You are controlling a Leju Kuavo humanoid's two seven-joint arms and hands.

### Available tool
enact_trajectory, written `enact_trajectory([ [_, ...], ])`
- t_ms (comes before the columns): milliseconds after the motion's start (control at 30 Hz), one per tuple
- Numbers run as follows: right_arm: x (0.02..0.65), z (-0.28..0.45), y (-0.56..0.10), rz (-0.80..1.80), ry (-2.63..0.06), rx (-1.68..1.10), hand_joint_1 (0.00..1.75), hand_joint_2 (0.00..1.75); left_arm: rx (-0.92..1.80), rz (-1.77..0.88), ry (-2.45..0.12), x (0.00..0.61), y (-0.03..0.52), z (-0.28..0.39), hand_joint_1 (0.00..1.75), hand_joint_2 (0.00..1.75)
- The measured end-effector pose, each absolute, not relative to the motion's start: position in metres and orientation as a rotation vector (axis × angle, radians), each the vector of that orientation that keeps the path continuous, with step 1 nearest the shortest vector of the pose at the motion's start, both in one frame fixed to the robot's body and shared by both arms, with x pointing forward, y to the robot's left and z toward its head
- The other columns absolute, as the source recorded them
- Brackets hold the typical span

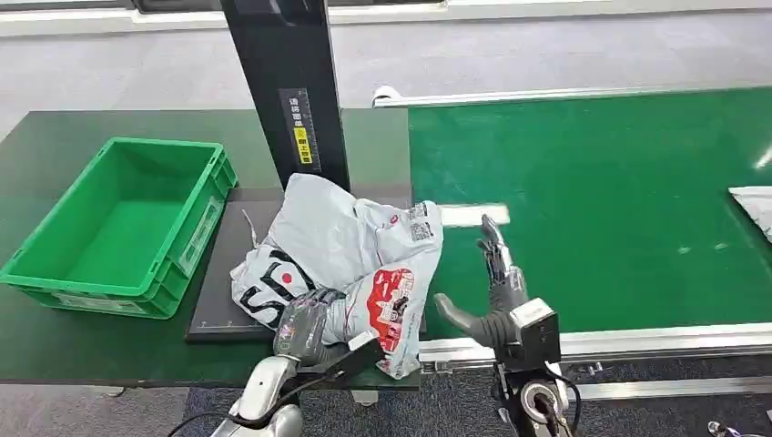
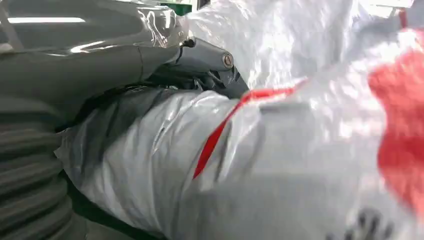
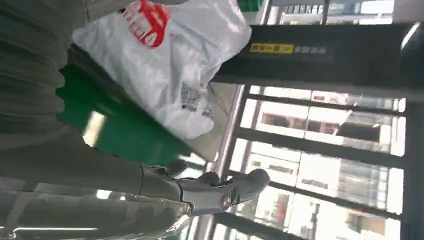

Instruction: Moved the parcel from conveyor to table for the left to box.

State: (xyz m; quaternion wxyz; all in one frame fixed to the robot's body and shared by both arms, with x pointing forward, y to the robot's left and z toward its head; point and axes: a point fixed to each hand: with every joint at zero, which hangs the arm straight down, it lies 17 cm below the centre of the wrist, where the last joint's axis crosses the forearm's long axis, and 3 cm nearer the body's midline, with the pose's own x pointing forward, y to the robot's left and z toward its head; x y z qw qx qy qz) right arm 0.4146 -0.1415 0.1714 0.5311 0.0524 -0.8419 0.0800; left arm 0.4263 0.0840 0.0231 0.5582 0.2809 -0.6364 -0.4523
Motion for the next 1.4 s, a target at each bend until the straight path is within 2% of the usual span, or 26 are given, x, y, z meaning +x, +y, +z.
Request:
enact_trajectory([
  [300,0.412,0.147,-0.171,0.076,-1.932,0.075,0.0,1.75,0.608,-0.893,-1.618,0.418,0.093,0.044,1.75,1.75],
  [533,0.418,0.121,-0.184,0.005,-1.853,0.071,0.0,1.75,0.557,-0.377,-2.058,0.417,0.13,0.153,1.75,1.75],
  [667,0.419,0.109,-0.182,0.001,-1.821,0.079,0.0,1.75,0.54,-0.203,-2.23,0.404,0.143,0.202,1.75,1.75],
  [967,0.42,0.099,-0.179,-0.001,-1.794,0.086,0.0,1.75,0.57,-0.097,-2.284,0.395,0.16,0.232,1.75,1.75],
  [1100,0.42,0.094,-0.179,-0.016,-1.781,0.095,0.0,1.75,0.61,0.018,-2.378,0.377,0.177,0.278,1.75,1.75],
  [1233,0.423,0.092,-0.18,-0.032,-1.778,0.106,0.0,1.75,0.783,-0.004,-2.563,0.343,0.18,0.346,1.75,1.75],
  [1400,0.424,0.087,-0.178,-0.044,-1.764,0.118,0.0,1.75,1.086,-0.174,-2.74,0.301,0.164,0.405,1.75,1.75],
])
